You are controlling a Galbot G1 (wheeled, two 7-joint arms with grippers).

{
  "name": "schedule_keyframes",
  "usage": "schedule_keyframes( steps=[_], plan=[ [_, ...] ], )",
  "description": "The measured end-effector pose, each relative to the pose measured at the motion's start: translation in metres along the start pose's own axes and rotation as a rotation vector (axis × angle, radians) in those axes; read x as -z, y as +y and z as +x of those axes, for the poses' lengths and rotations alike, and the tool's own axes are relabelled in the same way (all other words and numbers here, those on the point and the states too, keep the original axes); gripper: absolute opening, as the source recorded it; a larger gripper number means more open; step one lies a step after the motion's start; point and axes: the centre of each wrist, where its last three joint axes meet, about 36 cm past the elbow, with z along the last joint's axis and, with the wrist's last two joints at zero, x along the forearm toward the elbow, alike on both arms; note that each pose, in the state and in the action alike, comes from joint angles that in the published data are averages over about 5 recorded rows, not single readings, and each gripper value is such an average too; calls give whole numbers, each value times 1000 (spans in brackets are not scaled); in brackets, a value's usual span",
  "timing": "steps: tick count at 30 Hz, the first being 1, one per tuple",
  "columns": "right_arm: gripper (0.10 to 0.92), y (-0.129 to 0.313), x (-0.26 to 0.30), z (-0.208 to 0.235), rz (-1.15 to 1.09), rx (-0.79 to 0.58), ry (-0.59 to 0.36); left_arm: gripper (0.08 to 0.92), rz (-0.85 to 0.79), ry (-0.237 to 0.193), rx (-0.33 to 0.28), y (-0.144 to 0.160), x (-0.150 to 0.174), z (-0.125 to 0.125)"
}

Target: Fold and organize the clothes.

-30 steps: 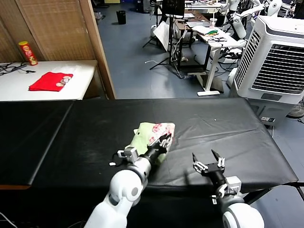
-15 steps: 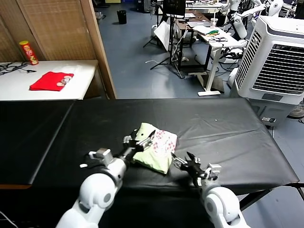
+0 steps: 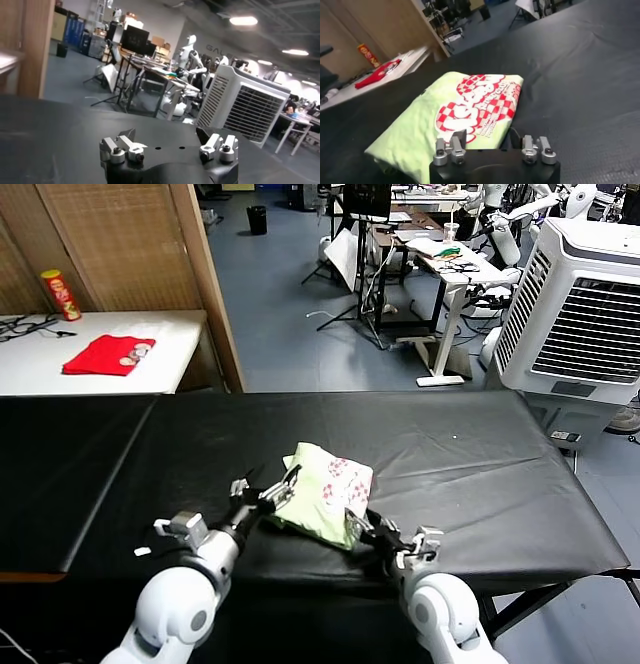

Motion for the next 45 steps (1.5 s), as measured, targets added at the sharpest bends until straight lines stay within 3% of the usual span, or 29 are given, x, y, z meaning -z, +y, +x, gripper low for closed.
schedule_keyframes(
  steps=[3, 8, 11, 24, 27, 30, 35, 41, 45],
  plan=[
    [453, -4, 0, -1, 8, -5, -7, 798, -1, 1, 8, 1, -2, 2],
    [206, -7, 1, -5, 43, 2, -26, 798, 1, 5, 21, 5, -4, 6],
    [144, -9, 2, -8, 50, 10, -28, 798, 1, 6, 28, 6, -5, 8],
    [126, -16, 26, 4, 235, 37, -126, 798, -8, 6, 53, 14, -6, 13],
    [126, -26, 31, 2, 339, -85, -140, 798, -8, 3, 54, 14, -5, 14],
    [125, -58, 35, -5, 547, -324, -155, 798, -6, -2, 56, 15, -4, 14],
    [122, -116, 41, 0, 840, -591, -101, 798, 1, -10, 58, 16, -3, 13],
    [125, -144, 49, 14, 946, -661, -74, 798, 9, -6, 57, 16, -8, 13],
    [223, -153, 53, 25, 936, -652, -83, 798, 13, 1, 58, 17, -11, 14]
  ],
)
